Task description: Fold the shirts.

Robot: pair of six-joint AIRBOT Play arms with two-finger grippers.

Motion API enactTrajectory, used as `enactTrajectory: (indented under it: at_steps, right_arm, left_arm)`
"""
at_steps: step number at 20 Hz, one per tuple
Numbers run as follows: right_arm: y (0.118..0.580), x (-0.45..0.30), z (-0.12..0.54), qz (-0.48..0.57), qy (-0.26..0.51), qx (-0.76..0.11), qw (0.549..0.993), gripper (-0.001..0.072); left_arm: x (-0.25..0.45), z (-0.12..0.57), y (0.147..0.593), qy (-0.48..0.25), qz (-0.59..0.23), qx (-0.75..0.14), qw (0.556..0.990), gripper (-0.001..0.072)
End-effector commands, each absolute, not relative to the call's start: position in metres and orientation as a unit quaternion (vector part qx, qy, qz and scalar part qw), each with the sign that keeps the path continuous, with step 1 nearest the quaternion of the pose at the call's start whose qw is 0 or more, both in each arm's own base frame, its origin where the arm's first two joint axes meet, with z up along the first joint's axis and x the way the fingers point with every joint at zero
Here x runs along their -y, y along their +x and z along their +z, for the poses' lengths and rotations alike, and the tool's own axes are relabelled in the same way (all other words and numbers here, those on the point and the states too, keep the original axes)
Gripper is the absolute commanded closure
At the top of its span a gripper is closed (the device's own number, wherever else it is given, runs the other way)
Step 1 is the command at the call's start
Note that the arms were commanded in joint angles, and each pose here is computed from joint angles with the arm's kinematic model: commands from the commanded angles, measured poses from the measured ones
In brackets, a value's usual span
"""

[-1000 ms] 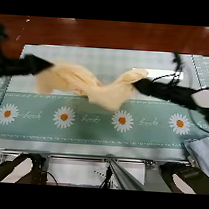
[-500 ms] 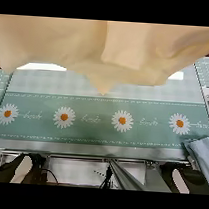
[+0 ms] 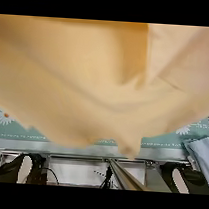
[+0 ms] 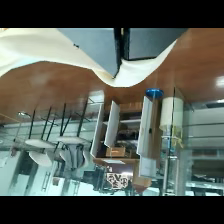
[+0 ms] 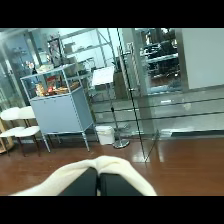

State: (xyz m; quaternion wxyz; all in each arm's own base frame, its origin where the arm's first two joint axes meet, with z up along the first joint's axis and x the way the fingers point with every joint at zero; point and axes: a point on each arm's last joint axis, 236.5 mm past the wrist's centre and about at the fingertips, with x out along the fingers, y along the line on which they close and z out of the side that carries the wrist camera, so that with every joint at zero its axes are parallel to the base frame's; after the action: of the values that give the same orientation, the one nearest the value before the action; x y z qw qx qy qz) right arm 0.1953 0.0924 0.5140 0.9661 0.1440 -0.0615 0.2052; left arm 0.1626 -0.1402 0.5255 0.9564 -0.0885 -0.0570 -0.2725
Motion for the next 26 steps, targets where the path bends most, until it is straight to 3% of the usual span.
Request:
enactTrajectory:
  at_steps: [1, 7, 13, 19, 26]
  right_arm:
    - [0.185, -0.080, 0.506, 0.165, 0.116, 0.034, 0.979, 0.0694]
    - [0.219, -0.042, 0.402, 0.078, 0.068, -0.182, 0.978, 0.0694]
    - [0.327, -0.055, 0.319, 0.143, 0.095, -0.333, 0.927, 0.0694]
    - [0.463, -0.072, 0.255, 0.189, 0.220, -0.339, 0.895, 0.0693]
    - [0.530, -0.088, 0.172, 0.181, 0.238, -0.372, 0.879, 0.0693]
  left_arm:
    - [0.155, 0.505, 0.147, -0.091, -0.287, 0.011, 0.953, 0.0686]
    - [0.122, 0.422, 0.178, -0.159, -0.217, -0.154, 0.951, 0.0687]
    - [0.088, 0.329, 0.246, -0.278, -0.199, -0.242, 0.908, 0.0686]
    - [0.055, 0.247, 0.325, -0.372, -0.172, -0.253, 0.876, 0.0686]
    - [0.080, 0.148, 0.426, -0.399, -0.166, -0.311, 0.847, 0.0685]
